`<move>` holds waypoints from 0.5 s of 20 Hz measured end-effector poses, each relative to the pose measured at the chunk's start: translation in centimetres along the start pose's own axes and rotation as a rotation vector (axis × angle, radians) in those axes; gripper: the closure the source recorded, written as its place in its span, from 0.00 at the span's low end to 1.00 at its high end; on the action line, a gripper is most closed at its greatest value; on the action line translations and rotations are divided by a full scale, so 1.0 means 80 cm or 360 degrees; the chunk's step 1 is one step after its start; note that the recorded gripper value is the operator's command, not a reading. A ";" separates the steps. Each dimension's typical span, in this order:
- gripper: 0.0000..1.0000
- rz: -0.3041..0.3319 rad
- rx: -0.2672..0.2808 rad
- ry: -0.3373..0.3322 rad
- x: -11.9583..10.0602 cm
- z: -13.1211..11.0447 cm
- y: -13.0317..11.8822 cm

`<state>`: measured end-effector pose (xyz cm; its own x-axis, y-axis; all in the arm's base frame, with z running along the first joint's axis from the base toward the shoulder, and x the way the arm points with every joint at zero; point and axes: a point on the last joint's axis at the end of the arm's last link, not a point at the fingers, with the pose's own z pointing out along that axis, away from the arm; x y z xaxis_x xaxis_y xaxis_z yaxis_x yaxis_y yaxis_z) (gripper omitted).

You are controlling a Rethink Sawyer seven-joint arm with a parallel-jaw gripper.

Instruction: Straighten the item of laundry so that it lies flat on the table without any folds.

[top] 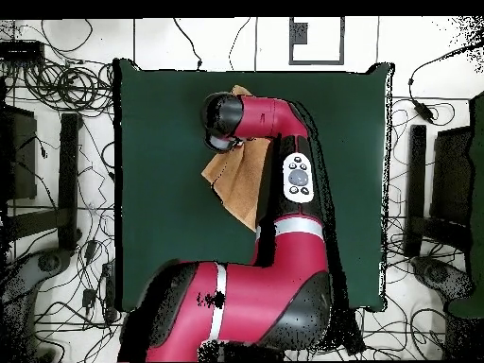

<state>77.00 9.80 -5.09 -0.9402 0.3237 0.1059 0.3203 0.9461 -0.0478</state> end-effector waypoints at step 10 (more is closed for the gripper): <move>1.00 -0.0069 0.0067 -0.0113 0.004 0.000 0.013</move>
<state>77.05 10.89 -5.14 -0.9593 0.2797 0.0378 0.2757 0.9573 -0.0869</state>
